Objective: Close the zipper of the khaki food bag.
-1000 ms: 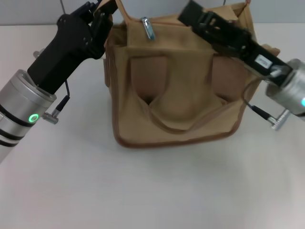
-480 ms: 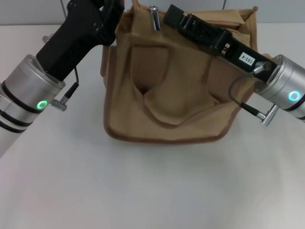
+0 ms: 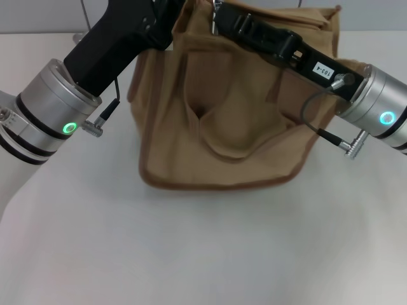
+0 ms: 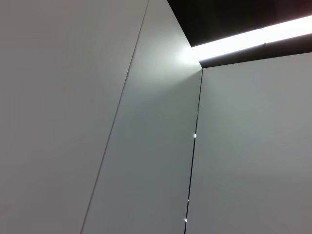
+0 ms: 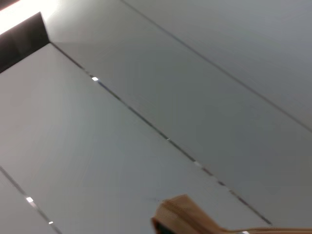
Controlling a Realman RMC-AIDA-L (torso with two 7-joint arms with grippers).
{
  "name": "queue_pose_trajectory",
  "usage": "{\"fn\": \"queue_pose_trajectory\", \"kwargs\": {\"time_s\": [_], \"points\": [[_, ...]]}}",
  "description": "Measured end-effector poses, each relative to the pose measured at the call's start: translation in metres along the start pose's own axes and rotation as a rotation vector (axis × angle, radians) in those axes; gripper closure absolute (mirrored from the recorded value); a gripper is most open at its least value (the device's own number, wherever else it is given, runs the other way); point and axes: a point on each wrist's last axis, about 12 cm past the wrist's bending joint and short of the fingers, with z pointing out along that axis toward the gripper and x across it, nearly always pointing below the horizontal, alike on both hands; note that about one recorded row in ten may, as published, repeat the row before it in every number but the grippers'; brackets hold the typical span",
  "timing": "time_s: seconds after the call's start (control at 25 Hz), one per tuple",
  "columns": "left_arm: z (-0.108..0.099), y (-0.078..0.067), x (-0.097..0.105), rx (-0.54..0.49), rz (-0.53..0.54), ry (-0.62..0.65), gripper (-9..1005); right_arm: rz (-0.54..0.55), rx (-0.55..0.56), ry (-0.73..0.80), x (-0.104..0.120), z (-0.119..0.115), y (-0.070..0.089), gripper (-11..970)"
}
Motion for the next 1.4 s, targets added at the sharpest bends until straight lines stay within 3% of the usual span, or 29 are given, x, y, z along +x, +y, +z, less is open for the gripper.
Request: {"fn": "queue_pose_trajectory", "kwargs": {"time_s": [0.12, 0.6, 1.4], "points": [[0.002, 0.0, 0.0, 0.005, 0.001, -0.002, 924, 0.0, -0.046, 0.009, 0.0, 0.005, 0.005, 509], [0.003, -0.001, 0.0, 0.002, -0.002, -0.01, 925, -0.004, 0.01, 0.012, -0.001, 0.006, -0.002, 510], [0.002, -0.001, 0.0, -0.002, 0.015, -0.02, 927, -0.034, -0.054, 0.054, -0.001, 0.015, 0.005, 520]]}}
